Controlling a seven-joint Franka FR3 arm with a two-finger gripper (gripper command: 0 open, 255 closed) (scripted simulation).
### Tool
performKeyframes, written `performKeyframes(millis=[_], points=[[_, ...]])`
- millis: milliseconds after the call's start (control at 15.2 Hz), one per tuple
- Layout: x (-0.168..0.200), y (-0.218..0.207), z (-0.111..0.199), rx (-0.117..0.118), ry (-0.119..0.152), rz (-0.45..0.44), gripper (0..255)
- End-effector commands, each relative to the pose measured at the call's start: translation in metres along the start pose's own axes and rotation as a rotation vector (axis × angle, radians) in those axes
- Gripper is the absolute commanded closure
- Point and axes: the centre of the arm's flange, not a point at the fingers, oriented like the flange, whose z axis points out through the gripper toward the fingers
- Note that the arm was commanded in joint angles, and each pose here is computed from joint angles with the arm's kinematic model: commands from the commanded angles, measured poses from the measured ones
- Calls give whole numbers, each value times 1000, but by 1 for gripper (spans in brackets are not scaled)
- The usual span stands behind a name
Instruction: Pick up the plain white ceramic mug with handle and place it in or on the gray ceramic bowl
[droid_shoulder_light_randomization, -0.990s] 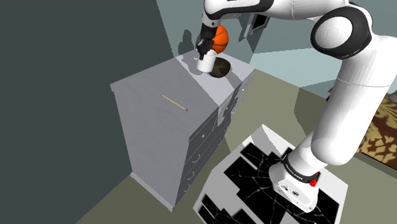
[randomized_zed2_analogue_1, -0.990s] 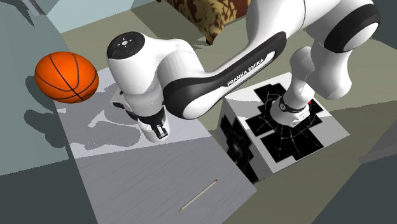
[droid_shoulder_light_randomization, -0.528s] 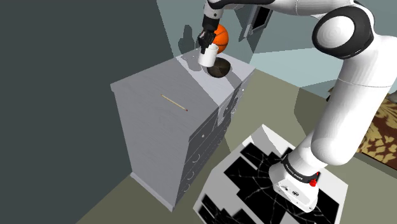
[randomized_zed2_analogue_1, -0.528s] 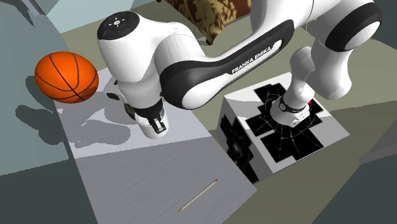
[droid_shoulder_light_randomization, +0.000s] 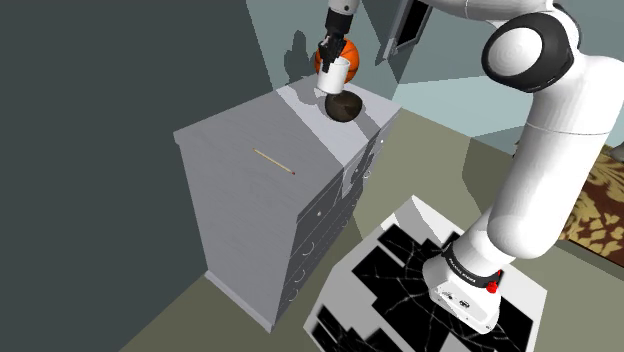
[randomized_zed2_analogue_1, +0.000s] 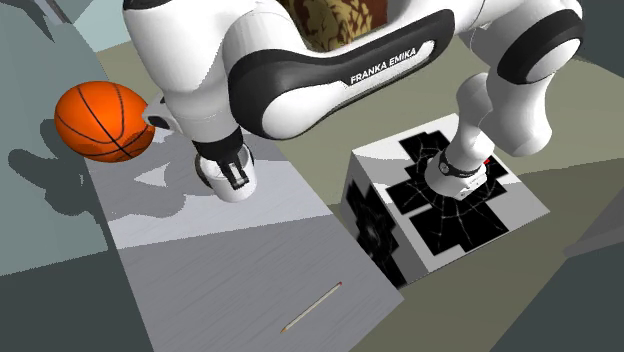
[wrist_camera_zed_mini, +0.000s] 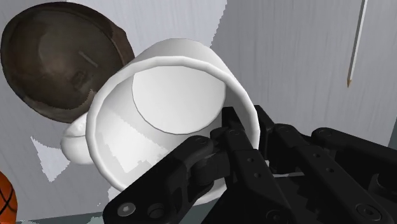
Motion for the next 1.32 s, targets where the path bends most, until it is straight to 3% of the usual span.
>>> performKeyframes(millis=[0, 726, 1254], points=[[-1, 22, -5, 0, 0, -1, 255], [-1, 160, -32, 0, 0, -1, 255], [-3, 160, 10, 0, 0, -1, 255]])
